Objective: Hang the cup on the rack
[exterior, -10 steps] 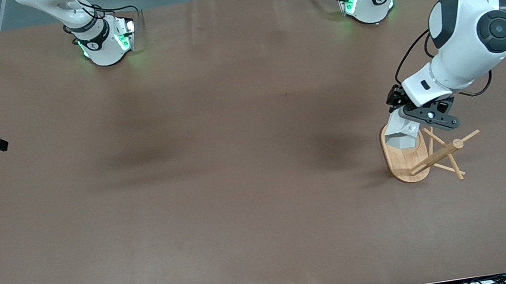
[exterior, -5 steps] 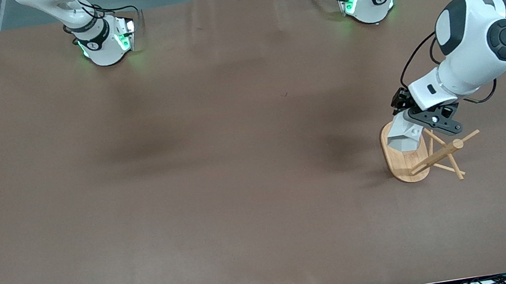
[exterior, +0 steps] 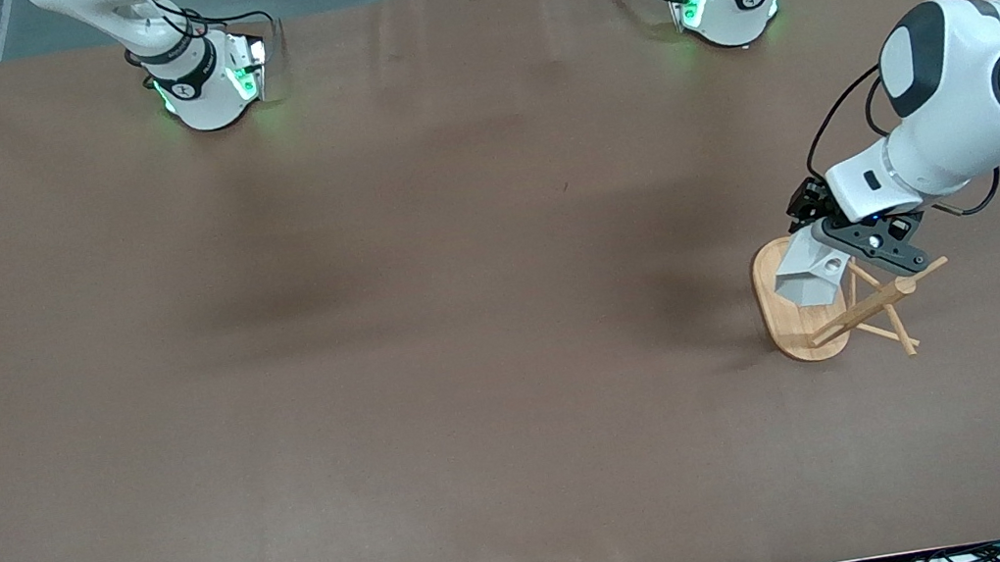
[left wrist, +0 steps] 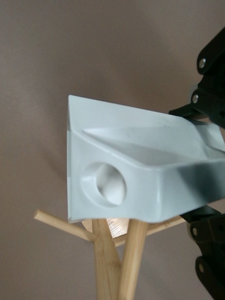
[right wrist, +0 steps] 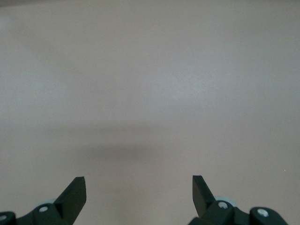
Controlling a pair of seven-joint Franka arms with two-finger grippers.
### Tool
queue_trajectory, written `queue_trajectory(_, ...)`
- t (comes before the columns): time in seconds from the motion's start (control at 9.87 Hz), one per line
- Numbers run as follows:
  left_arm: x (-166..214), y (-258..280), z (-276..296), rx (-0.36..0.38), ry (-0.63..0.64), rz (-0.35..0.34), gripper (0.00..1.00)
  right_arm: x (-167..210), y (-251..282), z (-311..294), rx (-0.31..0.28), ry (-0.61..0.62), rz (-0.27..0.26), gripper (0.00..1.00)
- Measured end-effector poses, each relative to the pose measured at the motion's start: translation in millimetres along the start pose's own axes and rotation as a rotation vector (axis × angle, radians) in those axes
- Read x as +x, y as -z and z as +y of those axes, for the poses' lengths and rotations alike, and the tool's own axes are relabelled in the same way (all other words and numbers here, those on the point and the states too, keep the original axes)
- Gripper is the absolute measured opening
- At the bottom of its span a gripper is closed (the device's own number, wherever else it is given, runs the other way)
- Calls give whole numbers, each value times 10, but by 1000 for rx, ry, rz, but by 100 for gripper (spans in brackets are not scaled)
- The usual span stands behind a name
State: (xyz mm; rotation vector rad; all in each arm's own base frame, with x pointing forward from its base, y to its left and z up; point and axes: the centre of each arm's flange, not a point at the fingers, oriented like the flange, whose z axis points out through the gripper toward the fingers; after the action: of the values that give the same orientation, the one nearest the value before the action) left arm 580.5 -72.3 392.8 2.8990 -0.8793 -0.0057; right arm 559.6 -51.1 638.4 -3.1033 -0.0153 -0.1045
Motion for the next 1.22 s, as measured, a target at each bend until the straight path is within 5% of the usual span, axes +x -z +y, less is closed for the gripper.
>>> queue_trajectory(0.51,3,-35,-289,-29,-13,21,73,91,-189,13,1,-1,-31,100)
queue_trajectory(0.71,39,49,-335,-22,-9,39,98,101,-212,15,1,-1,-35,100)
queue_trajectory(0.81,61,107,-348,-17,-7,50,100,102,-215,16,1,-1,-35,100)
queue_trajectory(1.22,134,701,-260,-18,221,15,100,104,-215,16,1,-1,-35,100)
